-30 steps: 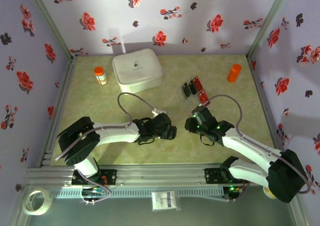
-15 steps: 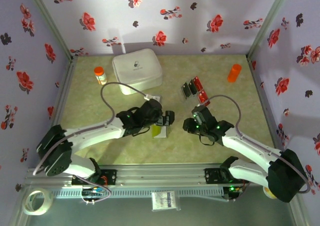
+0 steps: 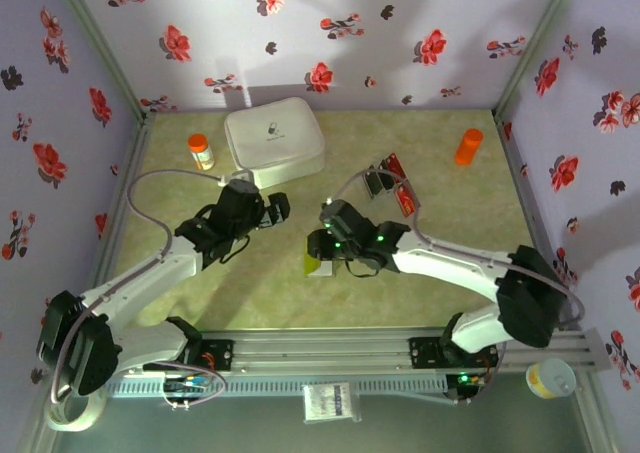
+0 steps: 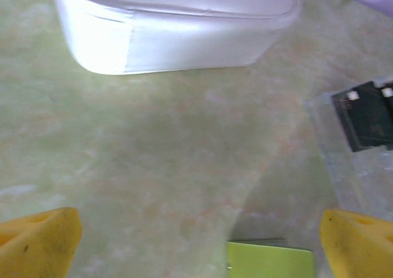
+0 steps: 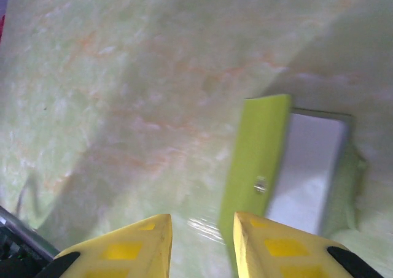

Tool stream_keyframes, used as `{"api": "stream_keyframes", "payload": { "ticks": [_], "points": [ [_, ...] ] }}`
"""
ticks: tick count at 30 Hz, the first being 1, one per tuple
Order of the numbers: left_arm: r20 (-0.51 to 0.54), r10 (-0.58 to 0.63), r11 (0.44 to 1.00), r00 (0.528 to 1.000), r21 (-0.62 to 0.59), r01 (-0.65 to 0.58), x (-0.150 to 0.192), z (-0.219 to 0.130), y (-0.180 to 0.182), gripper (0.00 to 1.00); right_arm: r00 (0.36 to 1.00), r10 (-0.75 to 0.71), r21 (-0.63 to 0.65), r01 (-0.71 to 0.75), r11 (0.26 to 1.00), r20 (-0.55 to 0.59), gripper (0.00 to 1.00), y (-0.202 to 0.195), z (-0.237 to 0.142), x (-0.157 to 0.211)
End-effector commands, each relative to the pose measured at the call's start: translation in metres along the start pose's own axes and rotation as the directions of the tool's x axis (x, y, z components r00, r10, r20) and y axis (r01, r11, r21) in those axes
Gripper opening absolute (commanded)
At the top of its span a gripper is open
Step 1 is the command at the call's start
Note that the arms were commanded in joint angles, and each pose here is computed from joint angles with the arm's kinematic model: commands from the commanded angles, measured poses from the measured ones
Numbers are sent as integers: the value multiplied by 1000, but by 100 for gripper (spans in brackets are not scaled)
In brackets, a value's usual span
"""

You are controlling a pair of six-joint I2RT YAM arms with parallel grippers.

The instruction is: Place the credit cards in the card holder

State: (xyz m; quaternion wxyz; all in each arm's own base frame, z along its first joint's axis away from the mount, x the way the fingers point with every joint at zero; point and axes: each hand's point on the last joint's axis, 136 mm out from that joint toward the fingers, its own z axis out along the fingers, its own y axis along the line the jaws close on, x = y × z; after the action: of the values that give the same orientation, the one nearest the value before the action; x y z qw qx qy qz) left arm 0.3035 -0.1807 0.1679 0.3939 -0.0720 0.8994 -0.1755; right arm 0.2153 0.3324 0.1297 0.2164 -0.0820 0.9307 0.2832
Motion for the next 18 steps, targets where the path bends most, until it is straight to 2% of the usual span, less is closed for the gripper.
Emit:
{"api": "stream_keyframes", "payload": {
  "ticks": [1, 6, 11, 18],
  "points": [
    [36, 63, 996, 997, -61, -61, -2, -2, 18, 100, 999, -39, 3, 39, 999, -2, 32, 13, 11, -2],
    [52, 117, 987, 992, -115, -111, -6, -4, 27, 100, 1000, -19, 14, 20, 1000, -23, 30, 10, 30, 8],
    [32, 156, 979, 987, -142, -150, -5, 0, 30, 100, 1000, 0, 74, 0, 997, -11, 26, -11, 35, 16],
    [-37, 183, 977, 982, -108, -186, 2, 8, 20, 100, 999, 42, 135, -42, 990, -3, 20, -42, 39, 33]
  ]
}}
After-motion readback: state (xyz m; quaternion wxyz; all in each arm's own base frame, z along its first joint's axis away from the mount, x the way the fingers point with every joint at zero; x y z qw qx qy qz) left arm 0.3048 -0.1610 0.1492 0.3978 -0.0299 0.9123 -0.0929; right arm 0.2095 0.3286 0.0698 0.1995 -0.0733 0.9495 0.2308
